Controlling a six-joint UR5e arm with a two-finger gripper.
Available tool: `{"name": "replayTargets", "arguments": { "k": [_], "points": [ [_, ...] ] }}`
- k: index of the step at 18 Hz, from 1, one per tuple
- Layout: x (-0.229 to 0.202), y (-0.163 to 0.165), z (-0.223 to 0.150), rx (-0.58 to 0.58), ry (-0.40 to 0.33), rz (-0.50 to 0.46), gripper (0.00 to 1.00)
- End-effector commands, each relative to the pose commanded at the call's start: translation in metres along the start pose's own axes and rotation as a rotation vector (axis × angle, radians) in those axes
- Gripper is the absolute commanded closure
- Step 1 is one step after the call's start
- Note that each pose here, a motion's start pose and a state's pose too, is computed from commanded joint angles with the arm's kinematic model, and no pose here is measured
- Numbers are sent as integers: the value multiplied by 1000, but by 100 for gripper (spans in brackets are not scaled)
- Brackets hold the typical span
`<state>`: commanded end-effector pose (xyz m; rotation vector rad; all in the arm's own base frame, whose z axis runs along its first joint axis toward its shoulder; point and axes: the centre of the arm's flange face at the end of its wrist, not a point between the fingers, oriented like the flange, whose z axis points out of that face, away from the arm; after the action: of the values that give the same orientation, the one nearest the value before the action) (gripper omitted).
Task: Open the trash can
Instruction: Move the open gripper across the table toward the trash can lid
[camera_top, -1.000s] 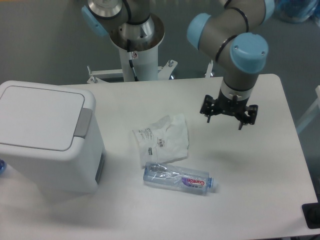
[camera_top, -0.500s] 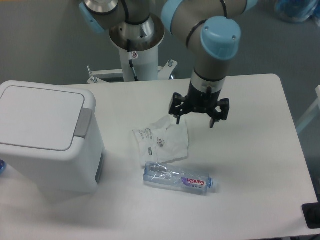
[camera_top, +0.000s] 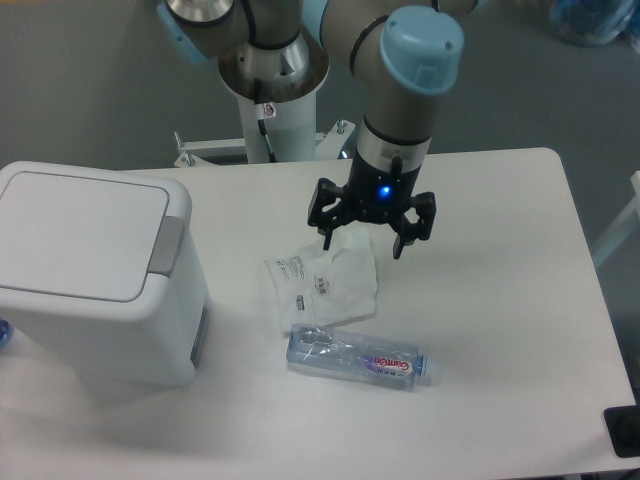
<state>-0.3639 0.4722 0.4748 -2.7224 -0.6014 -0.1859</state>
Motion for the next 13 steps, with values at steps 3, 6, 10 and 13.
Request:
{"name": "replayTargets", "arguments": {
  "k": [3,6,10,13],
  "points": [
    [38,-22,-8,25,22,-71,0],
    [57,-25,2,10,49,-67,0],
    [83,-21,9,-27,72,-69,0],
    [115,-22,12,-34,85,-74,0]
  ]
}}
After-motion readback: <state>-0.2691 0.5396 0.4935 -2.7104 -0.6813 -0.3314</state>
